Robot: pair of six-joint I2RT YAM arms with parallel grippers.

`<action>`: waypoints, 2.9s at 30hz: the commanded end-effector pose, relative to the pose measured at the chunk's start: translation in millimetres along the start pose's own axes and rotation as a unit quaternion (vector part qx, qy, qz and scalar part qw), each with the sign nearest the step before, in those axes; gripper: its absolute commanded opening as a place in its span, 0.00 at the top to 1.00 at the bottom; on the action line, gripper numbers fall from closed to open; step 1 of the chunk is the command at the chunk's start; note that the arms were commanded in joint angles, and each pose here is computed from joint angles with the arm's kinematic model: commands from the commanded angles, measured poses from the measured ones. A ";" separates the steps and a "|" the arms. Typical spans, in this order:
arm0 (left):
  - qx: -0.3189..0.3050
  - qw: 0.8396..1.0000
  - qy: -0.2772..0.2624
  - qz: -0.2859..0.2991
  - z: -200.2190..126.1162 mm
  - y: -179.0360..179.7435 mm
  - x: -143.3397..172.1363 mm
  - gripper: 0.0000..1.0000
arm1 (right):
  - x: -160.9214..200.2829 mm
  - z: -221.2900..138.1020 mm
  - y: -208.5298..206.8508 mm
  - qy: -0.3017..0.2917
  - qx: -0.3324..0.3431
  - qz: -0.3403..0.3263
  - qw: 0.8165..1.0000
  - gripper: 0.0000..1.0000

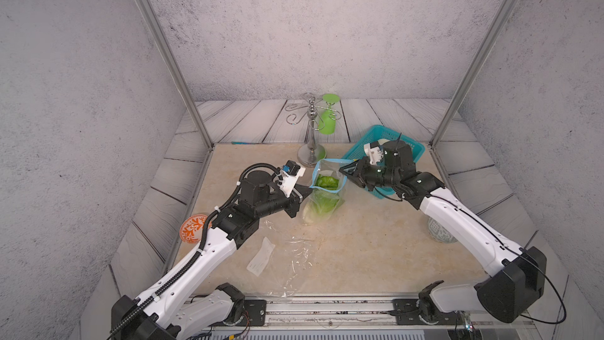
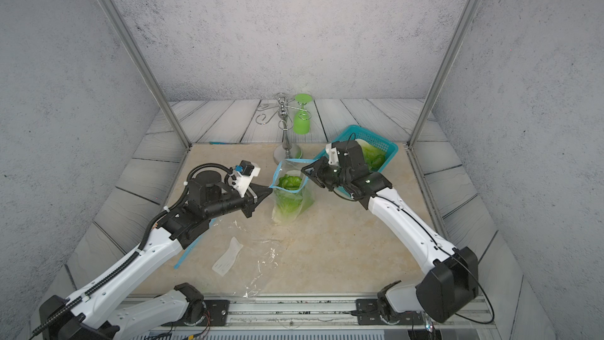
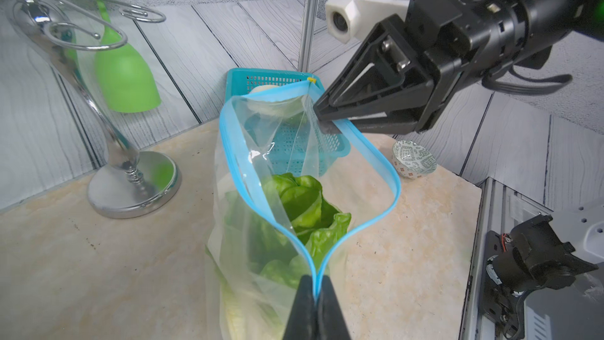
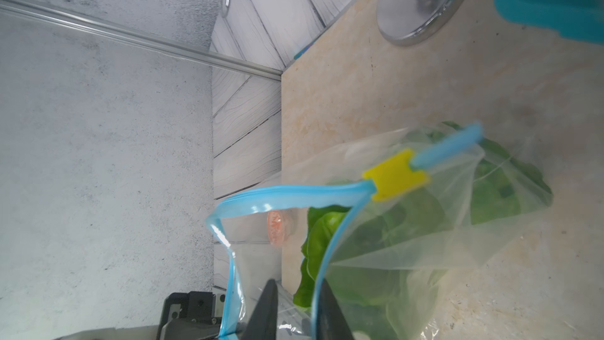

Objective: Put the chinese cabbages into a zipper bag and zip it
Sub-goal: Adjust the zipper food storage bag at the center of the board.

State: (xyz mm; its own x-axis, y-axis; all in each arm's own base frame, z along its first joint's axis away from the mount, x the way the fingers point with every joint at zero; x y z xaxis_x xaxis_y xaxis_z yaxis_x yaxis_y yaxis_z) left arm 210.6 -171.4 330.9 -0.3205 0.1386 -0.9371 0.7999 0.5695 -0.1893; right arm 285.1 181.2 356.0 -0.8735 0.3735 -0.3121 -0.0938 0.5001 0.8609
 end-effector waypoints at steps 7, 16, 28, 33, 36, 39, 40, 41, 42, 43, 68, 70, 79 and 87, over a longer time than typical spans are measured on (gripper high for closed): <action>-0.006 0.999 -0.013 0.029 -9.9 -6.2 -30.9 1.00 | -43.4 -58.2 -14.6 -0.039 -0.006 -0.247 0.968 0.44; 0.002 1.000 -0.015 0.018 -6.1 -5.9 -34.4 1.00 | -31.5 -15.3 -81.2 -0.031 -0.047 -0.449 0.892 0.39; -0.004 1.000 -0.008 0.007 -6.4 -4.6 -30.4 1.00 | -64.7 47.0 -103.8 0.035 -0.149 -0.489 0.859 0.33; -0.009 1.000 -0.004 0.010 -7.0 -3.8 -29.8 1.00 | -73.0 61.8 -97.4 0.061 -0.222 -0.480 0.846 0.36; -0.010 1.000 -0.003 0.009 -7.1 -3.6 -28.8 1.00 | -71.0 67.2 -102.0 0.091 -0.232 -0.474 0.845 0.41; -0.010 1.000 -0.002 0.006 -6.8 -3.2 -28.2 1.00 | -69.7 69.7 -103.9 0.105 -0.251 -0.472 0.838 0.47; -0.010 1.000 -0.002 0.006 -6.7 -3.0 -28.4 1.00 | -69.6 70.2 -102.7 0.102 -0.258 -0.472 0.837 0.50; -0.012 1.000 -0.001 0.005 -6.2 -2.5 -27.8 1.00 | -70.2 70.4 -101.1 0.097 -0.262 -0.474 0.835 0.59; -0.014 1.000 -0.001 0.005 -6.4 -2.2 -28.1 1.00 | -70.8 70.4 -100.5 0.093 -0.263 -0.474 0.835 0.68; -0.017 1.000 -0.002 0.005 -6.6 -1.7 -28.4 1.00 | -72.0 70.2 -98.4 0.087 -0.264 -0.475 0.835 0.77; -0.182 0.980 0.004 -0.075 -57.3 23.1 -47.7 1.00 | -0.7 -80.0 -16.4 0.029 -0.062 -0.466 0.882 1.00; -0.153 0.985 0.003 -0.078 -50.8 22.6 -43.0 1.00 | -0.3 -79.1 -22.4 0.042 -0.036 -0.470 0.881 1.00; -0.112 0.993 0.021 -0.042 -58.1 24.4 -81.7 0.54 | 3.2 -76.2 -15.0 0.071 -0.009 -0.463 0.884 1.00; 0.068 0.993 0.064 0.077 16.0 -33.3 -105.5 0.37 | 9.8 -72.6 -6.9 0.096 0.005 -0.473 0.876 1.00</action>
State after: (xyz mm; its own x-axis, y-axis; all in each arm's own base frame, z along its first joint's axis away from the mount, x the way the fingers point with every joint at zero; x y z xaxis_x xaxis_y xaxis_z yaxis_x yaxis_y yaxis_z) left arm 220.1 -191.8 450.4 -0.2859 0.1914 -0.9389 0.8411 0.5196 -0.1503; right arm 241.7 122.9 375.9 -0.4676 -0.3171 -0.8251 -0.8137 0.5192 0.2616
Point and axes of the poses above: each gripper's point midway between its finger pads, its own z axis out along the fingers, its own y axis along the line the jaws close on, x = y × z, the point moved 10 cm from there along -z, back along the fingers, and after that the axes turned 2 degrees about -z, right-handed, at the moved point
